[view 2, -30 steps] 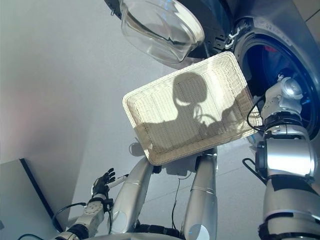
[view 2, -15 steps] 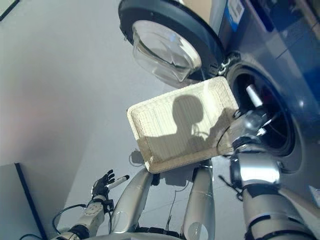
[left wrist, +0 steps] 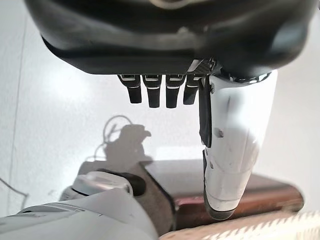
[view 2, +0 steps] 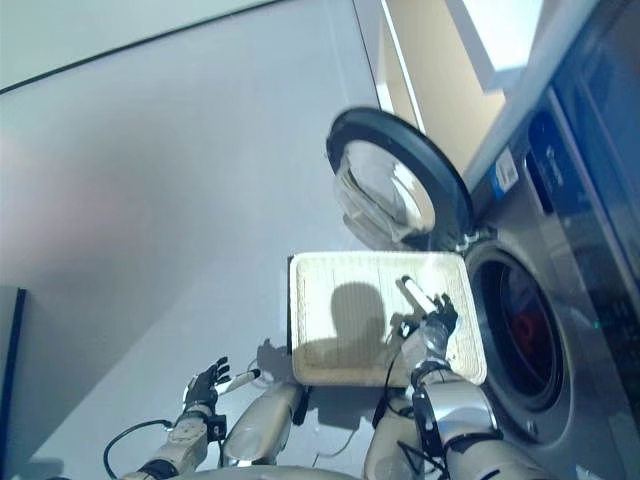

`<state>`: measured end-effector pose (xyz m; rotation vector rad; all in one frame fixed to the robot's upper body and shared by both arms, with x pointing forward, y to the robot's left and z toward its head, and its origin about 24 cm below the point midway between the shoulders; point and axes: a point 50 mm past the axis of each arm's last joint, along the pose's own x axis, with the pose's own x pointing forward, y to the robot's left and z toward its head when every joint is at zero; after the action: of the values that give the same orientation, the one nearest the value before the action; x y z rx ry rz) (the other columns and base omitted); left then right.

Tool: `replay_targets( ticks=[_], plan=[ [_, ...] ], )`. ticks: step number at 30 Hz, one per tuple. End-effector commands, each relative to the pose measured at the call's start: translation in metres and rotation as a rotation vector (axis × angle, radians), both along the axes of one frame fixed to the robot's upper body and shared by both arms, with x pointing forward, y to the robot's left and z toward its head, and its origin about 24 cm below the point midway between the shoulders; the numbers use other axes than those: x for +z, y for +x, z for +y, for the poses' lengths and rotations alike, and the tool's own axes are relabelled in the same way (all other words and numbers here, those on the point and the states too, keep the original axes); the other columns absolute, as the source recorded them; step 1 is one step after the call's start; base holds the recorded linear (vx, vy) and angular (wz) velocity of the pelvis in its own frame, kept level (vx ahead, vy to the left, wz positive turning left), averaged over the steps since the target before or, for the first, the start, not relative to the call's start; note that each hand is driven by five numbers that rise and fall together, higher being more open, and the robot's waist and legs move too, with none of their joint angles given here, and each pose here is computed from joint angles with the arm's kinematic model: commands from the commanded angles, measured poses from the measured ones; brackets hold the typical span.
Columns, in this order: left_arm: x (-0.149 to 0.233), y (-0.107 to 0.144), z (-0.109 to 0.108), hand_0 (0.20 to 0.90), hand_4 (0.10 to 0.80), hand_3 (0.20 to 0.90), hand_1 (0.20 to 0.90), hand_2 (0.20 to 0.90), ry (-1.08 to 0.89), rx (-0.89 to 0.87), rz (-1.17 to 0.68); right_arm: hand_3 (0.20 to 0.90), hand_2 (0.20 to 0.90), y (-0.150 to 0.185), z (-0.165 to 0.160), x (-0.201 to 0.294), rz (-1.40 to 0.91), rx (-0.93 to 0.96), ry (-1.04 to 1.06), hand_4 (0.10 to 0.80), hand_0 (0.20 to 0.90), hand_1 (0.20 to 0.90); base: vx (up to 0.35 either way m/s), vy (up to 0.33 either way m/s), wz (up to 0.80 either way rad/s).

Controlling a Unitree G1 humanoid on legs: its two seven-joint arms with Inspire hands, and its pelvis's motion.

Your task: Pick up the clothes and place them into the washing machine

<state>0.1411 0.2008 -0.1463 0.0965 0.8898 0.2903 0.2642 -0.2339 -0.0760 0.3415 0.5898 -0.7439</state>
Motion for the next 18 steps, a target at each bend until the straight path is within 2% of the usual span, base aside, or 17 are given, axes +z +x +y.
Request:
replay_targets(
  ticks=[1, 2, 5, 6, 7, 9, 10, 11, 12, 13, 14, 15, 17, 18],
  plan=[
    [-0.007, -0.023, 0.020, 0.900, 0.800, 0.900, 0.900, 0.900, 0.051, 0.012, 0.105, 0.900, 0.900, -0.016, -0.008, -0.008, 0.016, 0.119, -0.091, 0.800, 0.900, 0.900, 0.098, 0.009, 0.19],
    [-0.007, -0.024, 0.021, 0.900, 0.800, 0.900, 0.900, 0.900, 0.051, 0.013, 0.106, 0.900, 0.900, -0.016, -0.007, -0.008, 0.017, 0.120, -0.091, 0.800, 0.900, 0.900, 0.090, 0.012, 0.14],
    [-0.013, -0.043, 0.027, 0.900, 0.800, 0.900, 0.900, 0.900, 0.040, -0.017, 0.196, 0.900, 0.900, -0.052, -0.002, -0.034, 0.145, 0.259, -0.104, 0.800, 0.900, 0.900, 0.083, 0.054, 0.00],
    [-0.013, -0.051, 0.034, 0.900, 0.800, 0.900, 0.900, 0.900, 0.058, -0.016, 0.221, 0.900, 0.900, -0.077, -0.002, -0.047, 0.232, 0.364, -0.136, 0.800, 0.900, 0.900, 0.084, 0.068, -0.03],
    [-0.013, -0.055, 0.038, 0.900, 0.800, 0.900, 0.900, 0.900, 0.064, -0.008, 0.232, 0.900, 0.900, -0.089, -0.003, -0.053, 0.277, 0.411, -0.151, 0.800, 0.900, 0.900, 0.072, 0.051, -0.05],
    [-0.014, -0.061, 0.043, 0.900, 0.800, 0.900, 0.900, 0.900, 0.067, -0.021, 0.256, 0.900, 0.900, -0.116, 0.002, -0.067, 0.433, 0.658, -0.240, 0.800, 0.900, 0.900, 0.040, 0.020, -0.16],
    [-0.014, -0.062, 0.043, 0.900, 0.800, 0.900, 0.900, 0.900, 0.067, -0.020, 0.257, 0.900, 0.900, -0.116, 0.003, -0.067, 0.434, 0.659, -0.240, 0.800, 0.900, 0.900, 0.027, 0.011, -0.20],
    [-0.014, -0.063, 0.044, 0.900, 0.800, 0.900, 0.900, 0.900, 0.066, -0.039, 0.264, 0.900, 0.900, -0.133, 0.003, -0.073, 0.505, 0.726, -0.248, 0.800, 0.900, 0.900, 0.030, 0.014, -0.10],
    [-0.014, -0.065, 0.045, 0.900, 0.800, 0.900, 0.900, 0.900, 0.072, -0.069, 0.284, 0.900, 0.900, -0.163, 0.006, -0.084, 0.642, 0.818, -0.254, 0.800, 0.900, 0.900, 0.039, 0.024, -0.04],
    [-0.014, -0.066, 0.046, 0.900, 0.800, 0.900, 0.900, 0.900, 0.068, -0.068, 0.291, 0.900, 0.900, -0.179, 0.007, -0.088, 0.693, 0.826, -0.214, 0.800, 0.900, 0.900, 0.031, 0.022, 0.04],
    [-0.014, -0.066, 0.047, 0.900, 0.800, 0.900, 0.900, 0.900, 0.068, -0.068, 0.292, 0.900, 0.900, -0.180, 0.007, -0.089, 0.693, 0.826, -0.214, 0.800, 0.900, 0.900, 0.050, 0.015, -0.01],
    [-0.014, -0.063, 0.045, 0.900, 0.800, 0.900, 0.900, 0.900, 0.055, -0.061, 0.281, 0.900, 0.900, -0.206, 0.002, -0.093, 0.794, 0.783, -0.165, 0.800, 0.900, 0.900, 0.056, 0.009, -0.04],
    [-0.014, -0.062, 0.042, 0.900, 0.800, 0.900, 0.900, 0.900, 0.043, -0.060, 0.270, 0.900, 0.900, -0.213, 0.001, -0.093, 0.809, 0.761, -0.147, 0.800, 0.900, 0.900, 0.056, 0.012, 0.02],
    [-0.016, -0.059, 0.033, 0.900, 0.800, 0.900, 0.900, 0.900, 0.012, -0.096, 0.263, 0.900, 0.900, -0.228, -0.001, -0.095, 0.856, 0.729, -0.118, 0.800, 0.900, 0.900, 0.070, 0.018, 0.05]
  ],
)
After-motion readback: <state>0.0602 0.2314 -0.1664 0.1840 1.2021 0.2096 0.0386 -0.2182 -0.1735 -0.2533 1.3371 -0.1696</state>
